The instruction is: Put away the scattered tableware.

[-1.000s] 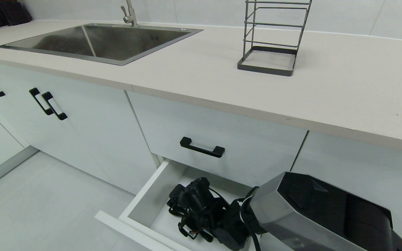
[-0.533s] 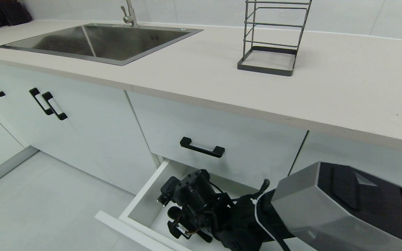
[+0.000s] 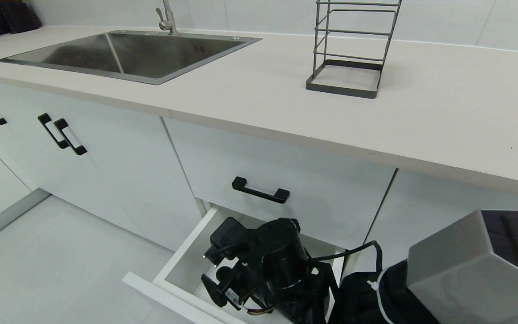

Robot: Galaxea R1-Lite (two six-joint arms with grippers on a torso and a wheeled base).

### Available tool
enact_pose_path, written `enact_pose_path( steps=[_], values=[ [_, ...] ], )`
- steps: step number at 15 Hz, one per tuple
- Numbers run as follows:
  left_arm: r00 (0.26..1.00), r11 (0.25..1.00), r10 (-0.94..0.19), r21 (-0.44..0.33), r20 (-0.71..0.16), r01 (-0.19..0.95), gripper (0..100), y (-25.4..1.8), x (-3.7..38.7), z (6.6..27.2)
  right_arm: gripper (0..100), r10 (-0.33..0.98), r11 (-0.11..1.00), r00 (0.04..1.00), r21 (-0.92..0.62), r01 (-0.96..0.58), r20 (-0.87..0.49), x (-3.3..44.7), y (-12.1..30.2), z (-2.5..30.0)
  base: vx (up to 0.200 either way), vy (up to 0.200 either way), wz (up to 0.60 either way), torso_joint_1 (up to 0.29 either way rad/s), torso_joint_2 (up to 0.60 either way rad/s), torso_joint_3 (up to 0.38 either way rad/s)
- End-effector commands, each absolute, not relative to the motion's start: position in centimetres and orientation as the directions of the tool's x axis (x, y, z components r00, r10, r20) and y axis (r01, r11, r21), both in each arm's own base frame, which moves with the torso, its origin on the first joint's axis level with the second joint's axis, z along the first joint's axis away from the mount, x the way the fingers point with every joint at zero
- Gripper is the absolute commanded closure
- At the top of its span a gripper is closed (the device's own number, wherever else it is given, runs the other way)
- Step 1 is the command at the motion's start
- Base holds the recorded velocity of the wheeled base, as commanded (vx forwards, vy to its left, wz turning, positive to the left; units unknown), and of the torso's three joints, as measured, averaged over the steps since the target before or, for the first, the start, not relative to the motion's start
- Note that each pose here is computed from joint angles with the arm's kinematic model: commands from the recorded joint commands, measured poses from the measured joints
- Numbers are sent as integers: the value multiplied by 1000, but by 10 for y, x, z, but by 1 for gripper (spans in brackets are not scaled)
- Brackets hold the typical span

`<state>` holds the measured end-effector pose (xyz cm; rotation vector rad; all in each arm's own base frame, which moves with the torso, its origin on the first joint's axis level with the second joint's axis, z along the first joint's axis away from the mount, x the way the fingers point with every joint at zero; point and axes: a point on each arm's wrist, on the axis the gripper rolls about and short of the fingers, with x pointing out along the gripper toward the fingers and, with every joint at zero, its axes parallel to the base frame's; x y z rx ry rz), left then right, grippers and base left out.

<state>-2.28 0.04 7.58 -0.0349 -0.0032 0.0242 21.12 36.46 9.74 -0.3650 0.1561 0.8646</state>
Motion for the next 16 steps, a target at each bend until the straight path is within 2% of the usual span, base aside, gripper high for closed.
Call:
enact_pose_path(
  steps=[1, 9, 16],
  values=[
    [1000, 999, 25, -35, 3, -24, 0, 0, -23, 76, 0, 736, 570, 626, -263, -778, -256, 200, 352, 109, 0, 0, 0, 0, 0, 0],
    [1000, 999, 25, -35, 3, -24, 0, 0, -23, 76, 0, 767, 535, 587, -247, -808, -259, 174, 300, 132, 0, 0, 0, 0, 0, 0],
    [1000, 999, 26, -35, 3, -26, 0, 0, -23, 76, 0, 778, 509, 559, -233, -829, -288, 128, 206, 143, 0, 0, 0, 0, 0, 0]
  ],
)
